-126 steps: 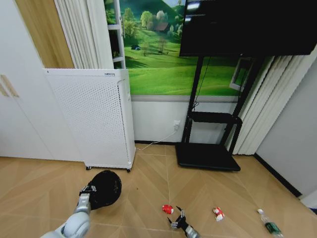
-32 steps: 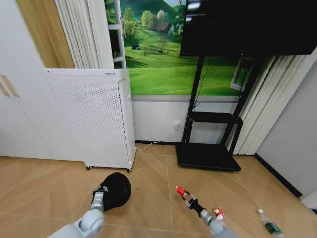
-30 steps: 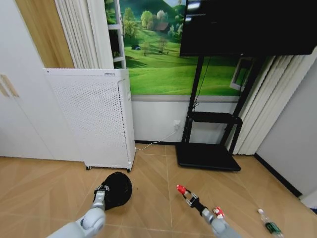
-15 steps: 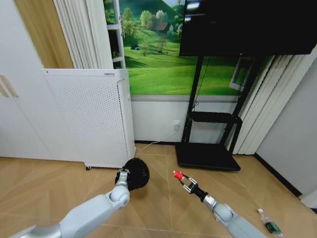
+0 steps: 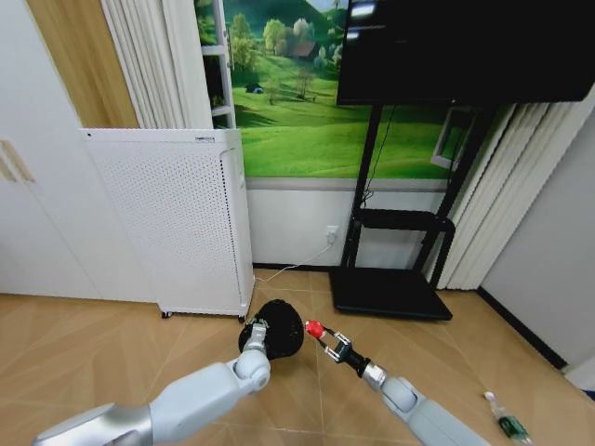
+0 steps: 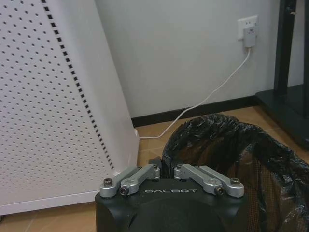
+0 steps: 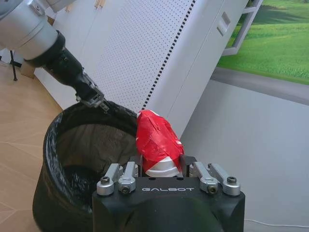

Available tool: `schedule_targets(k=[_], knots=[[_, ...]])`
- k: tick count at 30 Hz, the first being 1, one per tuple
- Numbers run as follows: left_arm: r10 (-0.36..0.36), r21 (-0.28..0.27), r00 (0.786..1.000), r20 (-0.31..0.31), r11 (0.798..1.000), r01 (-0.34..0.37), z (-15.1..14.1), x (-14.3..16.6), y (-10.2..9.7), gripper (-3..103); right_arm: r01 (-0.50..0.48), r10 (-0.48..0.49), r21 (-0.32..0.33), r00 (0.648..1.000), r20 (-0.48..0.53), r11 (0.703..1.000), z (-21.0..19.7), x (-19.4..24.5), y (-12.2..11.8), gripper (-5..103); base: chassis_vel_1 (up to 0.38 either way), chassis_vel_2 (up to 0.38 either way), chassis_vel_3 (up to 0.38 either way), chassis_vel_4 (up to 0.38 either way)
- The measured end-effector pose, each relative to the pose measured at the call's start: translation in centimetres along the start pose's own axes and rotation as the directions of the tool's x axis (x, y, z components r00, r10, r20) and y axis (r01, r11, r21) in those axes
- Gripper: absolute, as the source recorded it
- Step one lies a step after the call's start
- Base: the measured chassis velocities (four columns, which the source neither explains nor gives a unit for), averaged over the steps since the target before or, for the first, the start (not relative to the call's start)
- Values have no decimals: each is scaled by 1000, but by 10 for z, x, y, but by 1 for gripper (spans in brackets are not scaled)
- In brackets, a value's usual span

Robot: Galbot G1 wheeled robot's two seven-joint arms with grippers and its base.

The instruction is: Pick up the trash bin and place the garbage on the floor into it.

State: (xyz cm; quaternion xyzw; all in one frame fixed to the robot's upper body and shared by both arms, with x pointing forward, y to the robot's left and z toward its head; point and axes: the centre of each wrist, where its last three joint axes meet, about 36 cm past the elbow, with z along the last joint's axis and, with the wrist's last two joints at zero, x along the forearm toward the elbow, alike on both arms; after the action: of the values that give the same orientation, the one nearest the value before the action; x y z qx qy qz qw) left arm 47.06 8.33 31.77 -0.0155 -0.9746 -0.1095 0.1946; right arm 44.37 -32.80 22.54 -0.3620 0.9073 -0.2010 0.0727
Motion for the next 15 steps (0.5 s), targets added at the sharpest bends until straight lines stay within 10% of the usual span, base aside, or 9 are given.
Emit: schedule_targets(k=[15], knots=[[61, -5, 998, -5, 998, -61, -2, 8, -52, 7, -21, 21, -19, 1000, -11, 1000, 4, -10, 17, 40, 0, 0, 0, 0]])
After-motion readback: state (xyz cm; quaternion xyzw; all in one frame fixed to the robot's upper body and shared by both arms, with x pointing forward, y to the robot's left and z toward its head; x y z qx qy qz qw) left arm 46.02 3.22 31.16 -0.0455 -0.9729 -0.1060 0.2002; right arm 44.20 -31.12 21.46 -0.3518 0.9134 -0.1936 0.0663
